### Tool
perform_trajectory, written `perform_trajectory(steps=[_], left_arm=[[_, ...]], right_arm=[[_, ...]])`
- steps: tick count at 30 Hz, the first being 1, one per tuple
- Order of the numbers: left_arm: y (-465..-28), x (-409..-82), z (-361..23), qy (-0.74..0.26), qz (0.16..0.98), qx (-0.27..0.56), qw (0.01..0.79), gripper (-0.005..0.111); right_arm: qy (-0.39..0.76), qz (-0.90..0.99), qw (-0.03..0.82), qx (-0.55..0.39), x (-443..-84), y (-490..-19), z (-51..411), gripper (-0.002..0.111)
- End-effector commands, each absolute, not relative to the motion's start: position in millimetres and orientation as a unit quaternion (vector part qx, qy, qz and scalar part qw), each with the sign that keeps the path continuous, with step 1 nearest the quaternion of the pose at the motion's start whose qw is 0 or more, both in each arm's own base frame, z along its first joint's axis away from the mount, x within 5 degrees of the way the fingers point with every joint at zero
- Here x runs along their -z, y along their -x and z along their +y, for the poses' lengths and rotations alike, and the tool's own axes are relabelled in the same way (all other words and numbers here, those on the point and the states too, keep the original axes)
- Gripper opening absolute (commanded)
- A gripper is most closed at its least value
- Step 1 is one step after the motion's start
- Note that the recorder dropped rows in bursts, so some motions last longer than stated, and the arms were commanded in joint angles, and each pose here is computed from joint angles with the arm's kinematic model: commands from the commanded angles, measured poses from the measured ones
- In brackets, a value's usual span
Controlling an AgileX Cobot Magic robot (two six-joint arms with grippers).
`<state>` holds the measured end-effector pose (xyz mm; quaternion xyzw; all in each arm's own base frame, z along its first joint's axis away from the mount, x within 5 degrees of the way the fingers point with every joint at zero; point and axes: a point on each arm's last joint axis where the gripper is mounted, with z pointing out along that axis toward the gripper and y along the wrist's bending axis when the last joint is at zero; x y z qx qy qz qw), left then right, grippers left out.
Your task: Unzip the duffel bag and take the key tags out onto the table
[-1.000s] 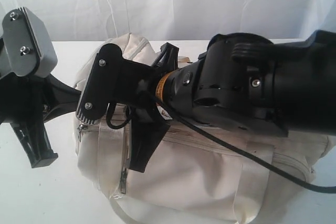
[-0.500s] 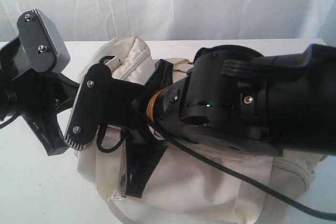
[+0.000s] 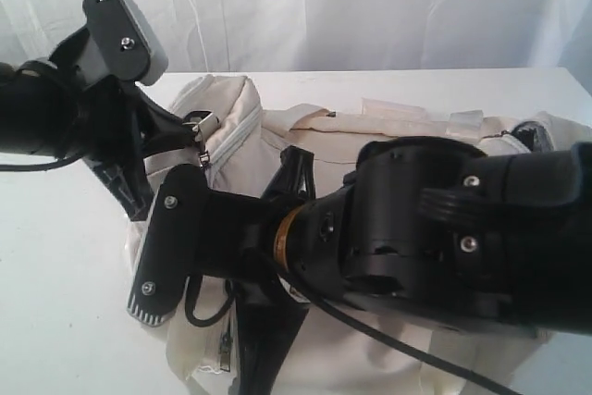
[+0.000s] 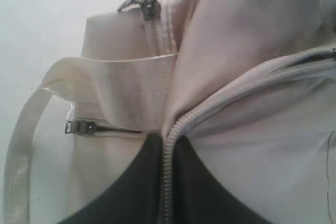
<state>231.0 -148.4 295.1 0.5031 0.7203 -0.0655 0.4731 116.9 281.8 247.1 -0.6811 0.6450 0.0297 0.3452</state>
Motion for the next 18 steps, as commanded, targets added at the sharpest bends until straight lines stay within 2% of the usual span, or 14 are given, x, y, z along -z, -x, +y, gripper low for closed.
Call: perform_trajectory(steps=[1, 9, 15, 16, 18], left_arm=[[-253.0, -306.2, -154.5, -0.476, 0.716, 0.046, 0.509, 0.0], [-297.6, -304.9, -171.7, -0.476, 0.699, -0.002, 0.534, 0.0], [-341.1, -297.8, -182.5, -0.435, 0.69, -0.061, 0.576, 0.001], [-342.4, -298.6, -183.2, -0.433, 0.689, -0.06, 0.578, 0.004], [-342.7, -298.8, -183.4, -0.433, 0.689, -0.06, 0.578, 0.025]], right_arm=[[0.667, 0.675, 0.315, -0.035, -241.8, -107.0, 265.6, 0.0], [0.643, 0.696, 0.311, -0.064, -245.4, -99.3, 251.2, 0.0], [0.631, 0.711, 0.301, -0.08, -245.3, -96.8, 251.1, 0.0], [0.63, 0.712, 0.3, -0.081, -245.2, -96.7, 251.1, 0.0], [0.625, 0.716, 0.299, -0.084, -245.2, -96.6, 251.1, 0.0]])
